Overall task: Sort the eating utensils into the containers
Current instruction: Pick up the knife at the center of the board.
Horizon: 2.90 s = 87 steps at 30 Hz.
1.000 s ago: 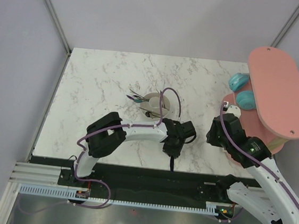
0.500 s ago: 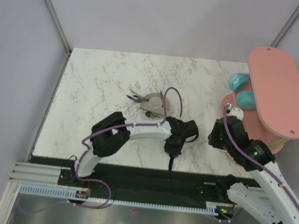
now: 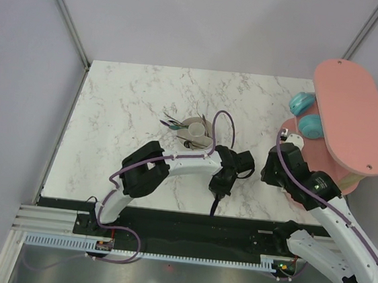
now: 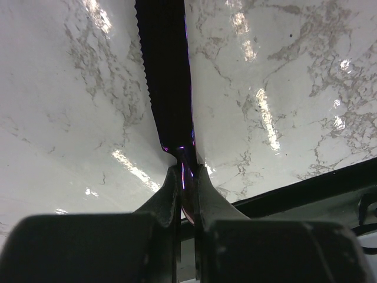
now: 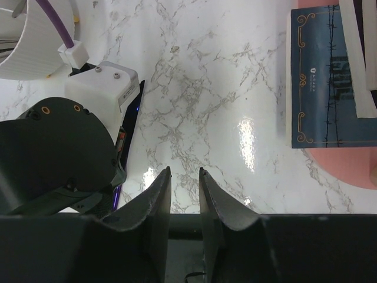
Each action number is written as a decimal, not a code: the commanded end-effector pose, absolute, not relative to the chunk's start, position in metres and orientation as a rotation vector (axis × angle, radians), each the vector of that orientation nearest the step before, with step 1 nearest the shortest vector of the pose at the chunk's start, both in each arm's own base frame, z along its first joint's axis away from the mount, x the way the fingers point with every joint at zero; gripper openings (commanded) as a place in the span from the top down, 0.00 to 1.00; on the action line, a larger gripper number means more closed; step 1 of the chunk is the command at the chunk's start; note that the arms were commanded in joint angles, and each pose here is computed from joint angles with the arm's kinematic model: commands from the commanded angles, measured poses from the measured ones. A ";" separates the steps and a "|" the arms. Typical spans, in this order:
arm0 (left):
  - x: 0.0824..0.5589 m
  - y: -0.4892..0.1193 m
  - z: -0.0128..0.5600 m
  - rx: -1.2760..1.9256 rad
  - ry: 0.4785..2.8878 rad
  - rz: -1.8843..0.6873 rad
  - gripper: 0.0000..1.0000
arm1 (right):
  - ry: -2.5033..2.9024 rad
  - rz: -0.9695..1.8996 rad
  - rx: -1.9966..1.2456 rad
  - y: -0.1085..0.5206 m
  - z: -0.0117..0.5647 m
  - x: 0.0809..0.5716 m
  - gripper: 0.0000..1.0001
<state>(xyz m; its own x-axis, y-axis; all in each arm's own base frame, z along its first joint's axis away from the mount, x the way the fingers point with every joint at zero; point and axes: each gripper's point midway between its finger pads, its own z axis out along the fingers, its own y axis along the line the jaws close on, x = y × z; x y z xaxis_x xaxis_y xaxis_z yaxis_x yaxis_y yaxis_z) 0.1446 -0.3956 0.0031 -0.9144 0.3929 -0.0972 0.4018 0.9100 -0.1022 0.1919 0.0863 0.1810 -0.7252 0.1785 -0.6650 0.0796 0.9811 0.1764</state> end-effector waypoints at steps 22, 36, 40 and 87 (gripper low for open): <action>0.180 -0.380 -0.017 0.924 2.815 -0.146 0.98 | 2.411 0.131 0.174 0.093 0.173 0.211 0.67; 0.209 -0.377 0.011 0.856 2.778 -0.245 0.98 | 2.485 0.078 0.202 0.089 0.150 0.206 0.67; 0.219 -0.373 0.016 0.832 2.777 -0.263 0.98 | 2.530 0.064 0.176 0.092 0.140 0.205 0.67; 0.221 -0.388 0.112 0.868 2.586 -0.709 0.98 | 2.724 0.177 0.139 0.138 0.080 0.220 0.63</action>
